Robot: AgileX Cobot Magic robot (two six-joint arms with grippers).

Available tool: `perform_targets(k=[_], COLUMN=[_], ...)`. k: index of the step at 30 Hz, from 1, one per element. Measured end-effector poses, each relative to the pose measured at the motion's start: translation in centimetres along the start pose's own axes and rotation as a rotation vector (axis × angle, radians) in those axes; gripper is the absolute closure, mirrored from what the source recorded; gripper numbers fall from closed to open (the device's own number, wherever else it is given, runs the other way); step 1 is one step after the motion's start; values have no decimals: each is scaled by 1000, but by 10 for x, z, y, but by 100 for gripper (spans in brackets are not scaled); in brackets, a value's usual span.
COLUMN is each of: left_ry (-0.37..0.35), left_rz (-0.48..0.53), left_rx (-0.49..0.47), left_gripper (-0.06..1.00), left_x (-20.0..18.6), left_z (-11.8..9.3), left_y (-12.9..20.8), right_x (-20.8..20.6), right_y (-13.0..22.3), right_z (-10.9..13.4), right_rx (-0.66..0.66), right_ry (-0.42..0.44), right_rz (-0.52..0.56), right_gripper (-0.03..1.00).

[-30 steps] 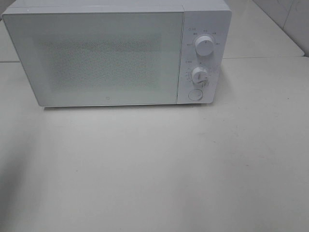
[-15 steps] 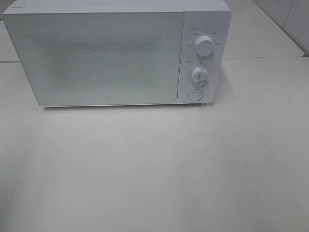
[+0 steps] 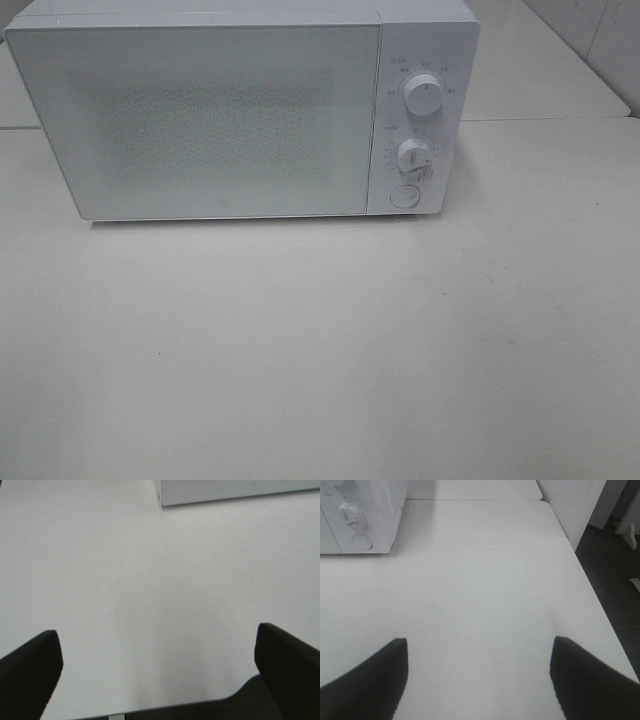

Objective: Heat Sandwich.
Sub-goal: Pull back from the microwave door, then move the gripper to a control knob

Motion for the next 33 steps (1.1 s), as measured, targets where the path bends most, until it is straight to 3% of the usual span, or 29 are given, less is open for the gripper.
perform_targets(k=[3, 7, 33], left_ry=[17, 32, 35], left_rz=[-99, -131, -132], left_rx=[7, 5, 3], left_gripper=[-5, -5, -5], left_x=[-13, -17, -17], left_z=[0, -1, -1], left_y=[7, 10, 10], right_x=[0, 0, 0], right_y=[0, 0, 0], right_z=[0, 0, 0], right_rx=[0, 0, 0], right_ry=[0, 0, 0], right_rz=[0, 0, 0], right_gripper=[21, 21, 21])
Point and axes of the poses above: a point on each arm's last joint axis where the gripper is mounted, x pointing out along that axis toward the gripper, z along the wrist's bending axis when the last joint is at zero, y = z × x, the point moved 2 cm from there along x, pointing out along that axis toward the gripper, and after that the axes turned 13 degrees about -x, right-handed, at the moved point
